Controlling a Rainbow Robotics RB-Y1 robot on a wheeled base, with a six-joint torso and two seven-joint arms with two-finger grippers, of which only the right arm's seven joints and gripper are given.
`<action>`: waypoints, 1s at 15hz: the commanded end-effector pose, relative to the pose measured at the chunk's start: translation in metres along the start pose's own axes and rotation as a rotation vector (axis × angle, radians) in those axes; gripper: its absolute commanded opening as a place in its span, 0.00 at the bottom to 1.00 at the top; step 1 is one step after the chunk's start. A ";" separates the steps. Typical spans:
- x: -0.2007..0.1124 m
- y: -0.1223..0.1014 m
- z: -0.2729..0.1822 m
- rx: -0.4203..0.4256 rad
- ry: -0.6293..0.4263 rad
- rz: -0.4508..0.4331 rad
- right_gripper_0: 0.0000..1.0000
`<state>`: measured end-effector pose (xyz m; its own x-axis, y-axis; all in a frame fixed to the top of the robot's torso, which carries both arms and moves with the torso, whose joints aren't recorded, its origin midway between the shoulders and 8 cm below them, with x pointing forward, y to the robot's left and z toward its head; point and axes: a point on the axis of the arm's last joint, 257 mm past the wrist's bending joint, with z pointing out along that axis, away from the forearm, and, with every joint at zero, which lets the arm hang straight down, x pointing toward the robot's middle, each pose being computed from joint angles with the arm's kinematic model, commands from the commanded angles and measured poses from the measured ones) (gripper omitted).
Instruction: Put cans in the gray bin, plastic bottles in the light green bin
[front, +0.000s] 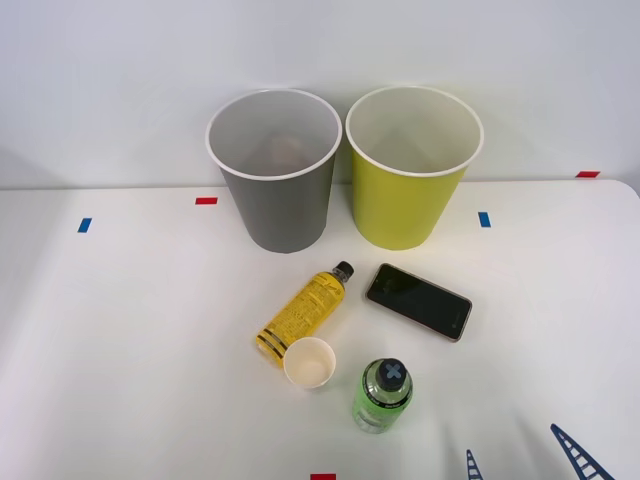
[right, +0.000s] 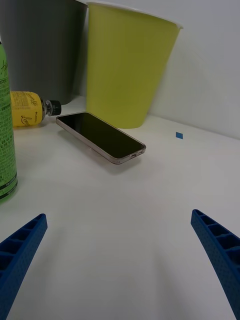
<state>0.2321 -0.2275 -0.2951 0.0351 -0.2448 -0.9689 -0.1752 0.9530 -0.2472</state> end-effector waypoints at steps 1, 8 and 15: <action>0.000 0.000 0.000 0.000 0.000 0.000 1.00; 0.000 0.000 0.000 0.000 0.000 0.000 1.00; 0.000 0.000 0.000 0.000 0.000 0.000 1.00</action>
<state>0.2321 -0.2275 -0.2951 0.0351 -0.2448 -0.9689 -0.1752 0.9530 -0.2472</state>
